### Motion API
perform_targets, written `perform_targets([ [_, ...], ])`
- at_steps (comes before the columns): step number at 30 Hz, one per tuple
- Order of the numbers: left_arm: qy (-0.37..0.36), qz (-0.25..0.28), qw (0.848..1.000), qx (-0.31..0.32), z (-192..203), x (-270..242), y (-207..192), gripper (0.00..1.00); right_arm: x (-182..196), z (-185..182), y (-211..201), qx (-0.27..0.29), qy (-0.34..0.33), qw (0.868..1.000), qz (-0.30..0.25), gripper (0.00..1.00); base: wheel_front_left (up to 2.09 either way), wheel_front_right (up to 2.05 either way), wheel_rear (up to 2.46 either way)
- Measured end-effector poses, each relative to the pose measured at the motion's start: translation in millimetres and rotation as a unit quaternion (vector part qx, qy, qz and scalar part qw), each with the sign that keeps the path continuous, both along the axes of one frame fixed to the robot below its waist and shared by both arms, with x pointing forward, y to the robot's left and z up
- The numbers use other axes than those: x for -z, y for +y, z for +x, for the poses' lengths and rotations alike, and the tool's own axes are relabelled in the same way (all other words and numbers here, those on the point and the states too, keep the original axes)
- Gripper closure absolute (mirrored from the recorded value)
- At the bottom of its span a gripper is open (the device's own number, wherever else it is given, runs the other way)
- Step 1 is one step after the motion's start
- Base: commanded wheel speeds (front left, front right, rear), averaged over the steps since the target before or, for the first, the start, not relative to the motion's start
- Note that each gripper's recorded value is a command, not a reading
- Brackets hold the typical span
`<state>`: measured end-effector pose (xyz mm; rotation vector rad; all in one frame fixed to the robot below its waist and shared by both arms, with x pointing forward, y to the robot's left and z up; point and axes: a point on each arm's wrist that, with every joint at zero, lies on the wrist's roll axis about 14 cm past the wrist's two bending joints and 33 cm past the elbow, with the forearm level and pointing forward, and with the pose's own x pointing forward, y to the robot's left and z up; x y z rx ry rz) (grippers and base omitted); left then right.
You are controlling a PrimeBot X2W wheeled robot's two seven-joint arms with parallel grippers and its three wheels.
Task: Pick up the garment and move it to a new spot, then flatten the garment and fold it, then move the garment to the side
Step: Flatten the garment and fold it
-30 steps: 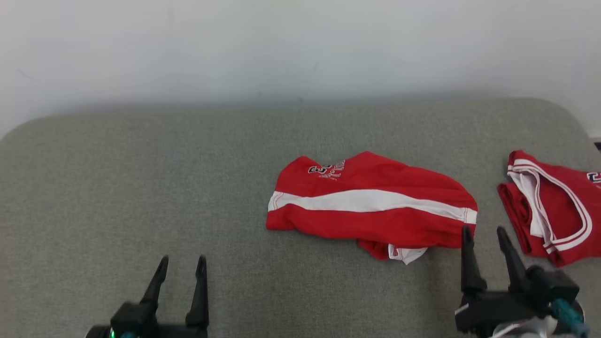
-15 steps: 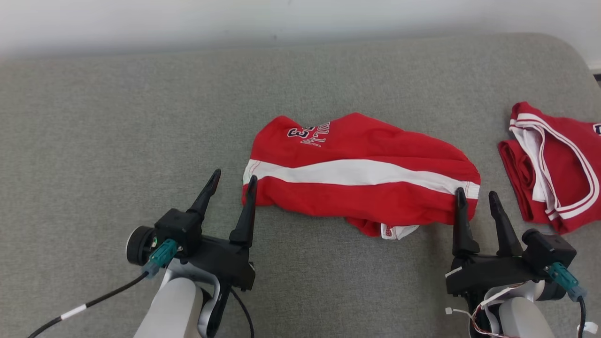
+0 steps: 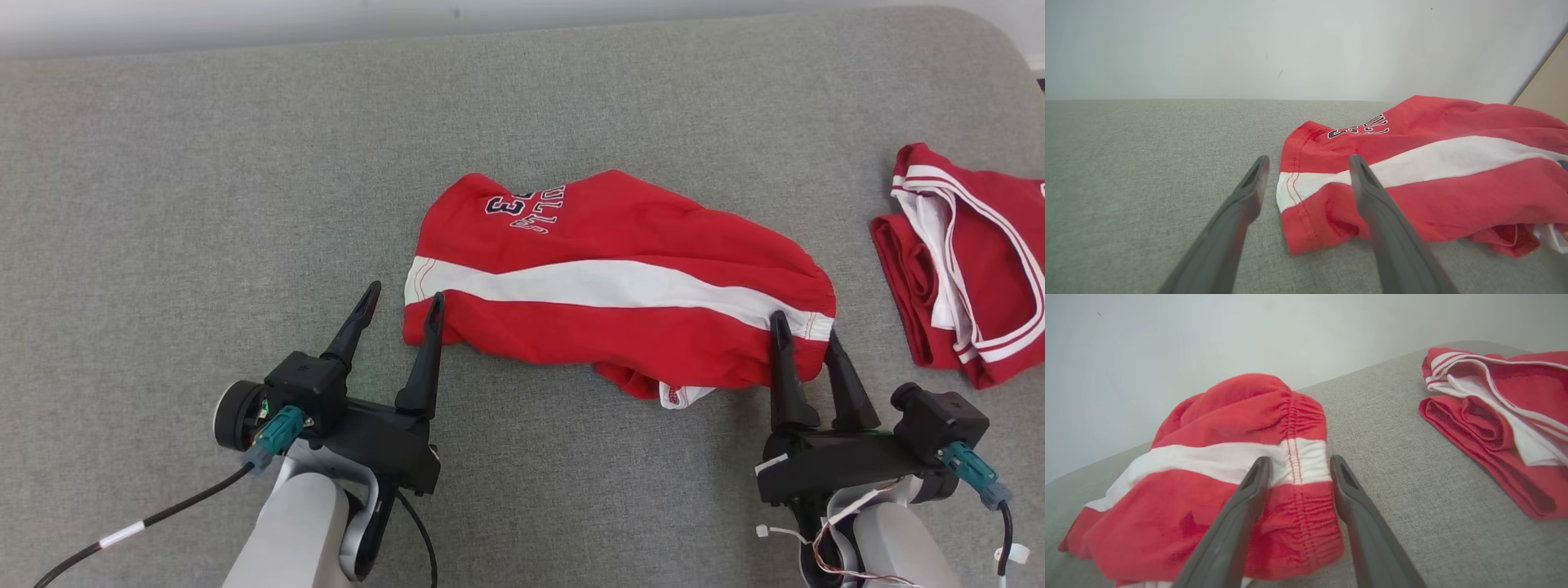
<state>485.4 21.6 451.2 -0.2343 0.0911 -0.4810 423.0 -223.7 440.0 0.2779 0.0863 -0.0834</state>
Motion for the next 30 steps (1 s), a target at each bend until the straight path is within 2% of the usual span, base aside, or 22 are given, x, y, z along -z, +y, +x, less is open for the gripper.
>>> perform_targets([
  [10, -0.011, -0.003, 1.000, -0.004, 0, -10, 1, 0.00, -12, -7, -1, -0.003, -0.017, 1.000, 0.016, 0.13, 0.00, 0.00, 0.00],
  [16, -0.011, 0.000, 1.000, -0.002, -3, -9, 0, 0.00, -14, -11, -1, -0.003, -0.019, 0.999, 0.025, 0.15, 0.00, 0.00, 0.00],
  [19, -0.011, 0.000, 1.000, -0.002, -4, -9, 0, 0.00, -13, -11, -1, -0.002, -0.017, 0.999, 0.030, 0.31, 0.00, 0.00, 0.00],
  [20, -0.011, 0.000, 1.000, -0.002, -4, -9, 0, 0.00, -13, -10, -2, 0.001, -0.018, 0.999, 0.035, 0.31, 0.00, 0.00, 0.00],
  [21, -0.011, 0.000, 1.000, -0.003, -4, -9, 0, 0.00, -12, -10, -2, 0.003, -0.018, 0.999, 0.040, 0.42, 0.00, 0.00, 0.00],
  [22, -0.011, 0.000, 1.000, -0.003, -4, -9, 1, 0.00, -11, -10, -2, 0.001, -0.016, 0.999, 0.037, 0.42, 0.00, 0.00, 0.00],
  [24, -0.010, 0.001, 1.000, -0.004, -4, -9, 2, 0.00, -10, -9, -2, 0.001, -0.014, 0.999, 0.038, 0.53, 0.00, 0.00, 0.00],
  [26, -0.009, 0.001, 1.000, -0.005, -4, -8, 3, 0.00, -10, -8, -2, 0.000, -0.014, 0.999, 0.038, 0.58, 0.00, 0.00, 0.00],
  [27, -0.009, 0.002, 1.000, -0.006, -4, -7, 3, 0.00, -10, -7, -2, 0.000, -0.014, 0.999, 0.038, 0.64, 0.00, 0.00, 0.00],
  [28, -0.010, 0.005, 1.000, -0.006, -5, -7, 4, 0.00, -11, -6, -2, -0.001, -0.015, 0.999, 0.037, 0.73, 0.00, 0.00, 0.00],
  [29, -0.008, 0.005, 1.000, -0.006, -5, -6, 4, 0.00, -11, -6, -1, -0.002, -0.016, 0.999, 0.038, 0.93, 0.00, 0.00, 0.00],
  [30, -0.007, 0.005, 1.000, -0.006, -6, -5, 4, 0.00, -11, -6, -1, -0.002, -0.016, 0.999, 0.038, 1.00, 0.00, 0.00, 0.00],
])
